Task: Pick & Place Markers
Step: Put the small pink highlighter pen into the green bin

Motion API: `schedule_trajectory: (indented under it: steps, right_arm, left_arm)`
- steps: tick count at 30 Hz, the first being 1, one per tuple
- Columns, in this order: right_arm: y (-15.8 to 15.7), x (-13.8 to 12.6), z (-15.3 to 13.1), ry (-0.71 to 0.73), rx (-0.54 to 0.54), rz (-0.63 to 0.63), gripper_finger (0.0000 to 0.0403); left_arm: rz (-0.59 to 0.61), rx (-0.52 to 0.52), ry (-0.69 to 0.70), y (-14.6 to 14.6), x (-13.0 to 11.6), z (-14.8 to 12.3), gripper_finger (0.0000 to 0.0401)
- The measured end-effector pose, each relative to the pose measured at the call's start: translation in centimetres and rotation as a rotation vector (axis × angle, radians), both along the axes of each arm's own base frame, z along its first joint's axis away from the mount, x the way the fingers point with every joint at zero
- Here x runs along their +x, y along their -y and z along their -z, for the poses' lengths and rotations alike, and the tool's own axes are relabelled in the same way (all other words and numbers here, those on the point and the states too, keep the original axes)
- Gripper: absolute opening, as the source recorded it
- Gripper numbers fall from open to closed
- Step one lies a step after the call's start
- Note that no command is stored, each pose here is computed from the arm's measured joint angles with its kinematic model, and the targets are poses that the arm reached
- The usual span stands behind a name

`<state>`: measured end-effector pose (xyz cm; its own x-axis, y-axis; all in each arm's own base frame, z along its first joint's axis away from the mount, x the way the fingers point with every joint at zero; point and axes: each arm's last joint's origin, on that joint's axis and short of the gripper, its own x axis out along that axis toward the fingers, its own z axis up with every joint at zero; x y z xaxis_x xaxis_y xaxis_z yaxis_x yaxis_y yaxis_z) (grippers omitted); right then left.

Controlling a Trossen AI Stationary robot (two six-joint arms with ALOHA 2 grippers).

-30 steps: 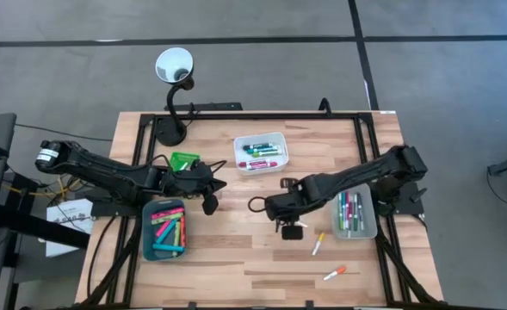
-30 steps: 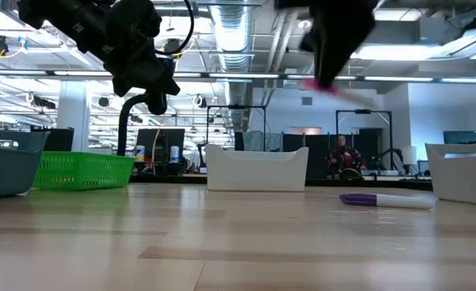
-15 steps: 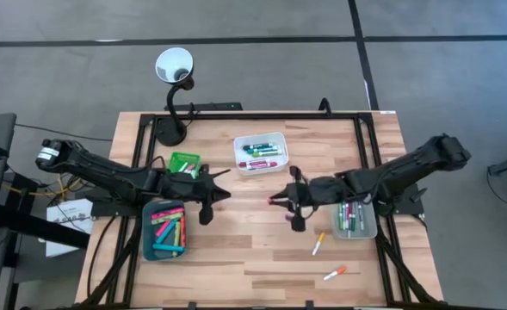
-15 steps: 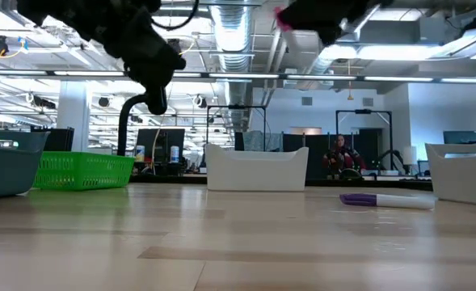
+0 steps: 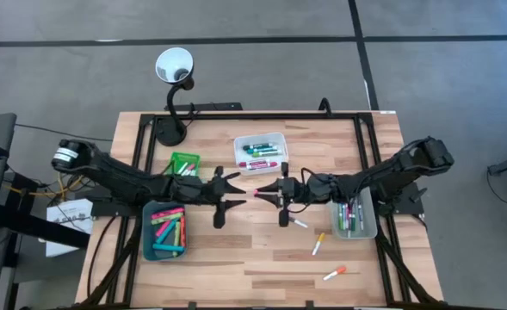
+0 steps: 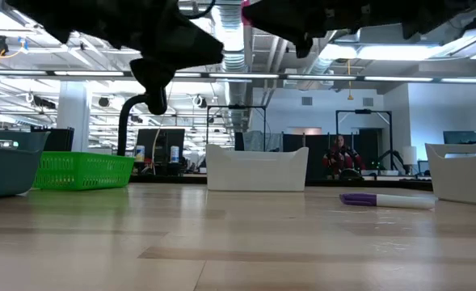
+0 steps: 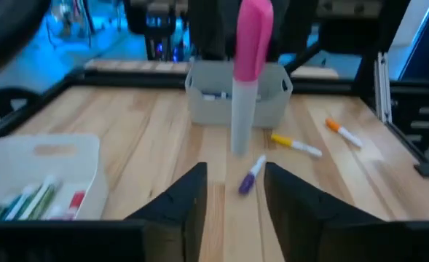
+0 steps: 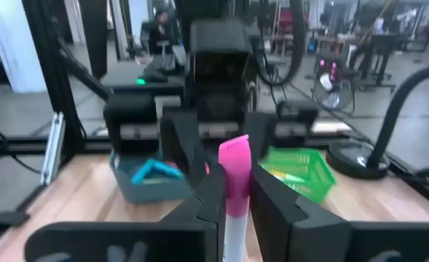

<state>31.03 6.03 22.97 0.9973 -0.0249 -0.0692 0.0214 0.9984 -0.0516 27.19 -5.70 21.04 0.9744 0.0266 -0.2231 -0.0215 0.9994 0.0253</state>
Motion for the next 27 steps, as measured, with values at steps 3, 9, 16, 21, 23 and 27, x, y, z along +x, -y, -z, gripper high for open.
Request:
schedule_trajectory:
  steps: [3, 9, 16, 21, 23, 27]
  right_arm:
    - [-0.1, 0.4, 0.6, -0.004, -0.001, -0.001, 0.0039]
    - [0.2, 1.1, 1.2, 0.044, 0.009, 0.011, 0.0036]
    - [0.5, 2.1, 1.9, 0.037, 0.007, 0.026, 0.004]
    - [0.5, 3.1, 1.8, 0.045, 0.001, 0.028, 0.0036]
    - [0.3, 3.1, 1.7, 0.048, -0.019, 0.022, 0.0038]
    - [-0.1, 2.9, 1.2, 0.065, -0.038, 0.008, 0.0042]
  left_arm:
    - [-0.006, 0.0, 0.059, -0.1, 0.8, 0.4, 0.0147]
    - [-0.015, -0.018, 0.088, -0.3, 1.3, 0.5, 0.0166]
    - [0.026, -0.035, 0.117, -0.2, 1.3, 0.2, 0.0164]
    - [0.025, -0.034, 0.114, -0.2, 1.3, 0.3, 0.0146]
    - [0.025, -0.034, 0.112, -0.2, 1.3, 0.3, 0.0134]
    - [0.021, -0.032, 0.106, -0.2, 1.3, 0.3, 0.0098]
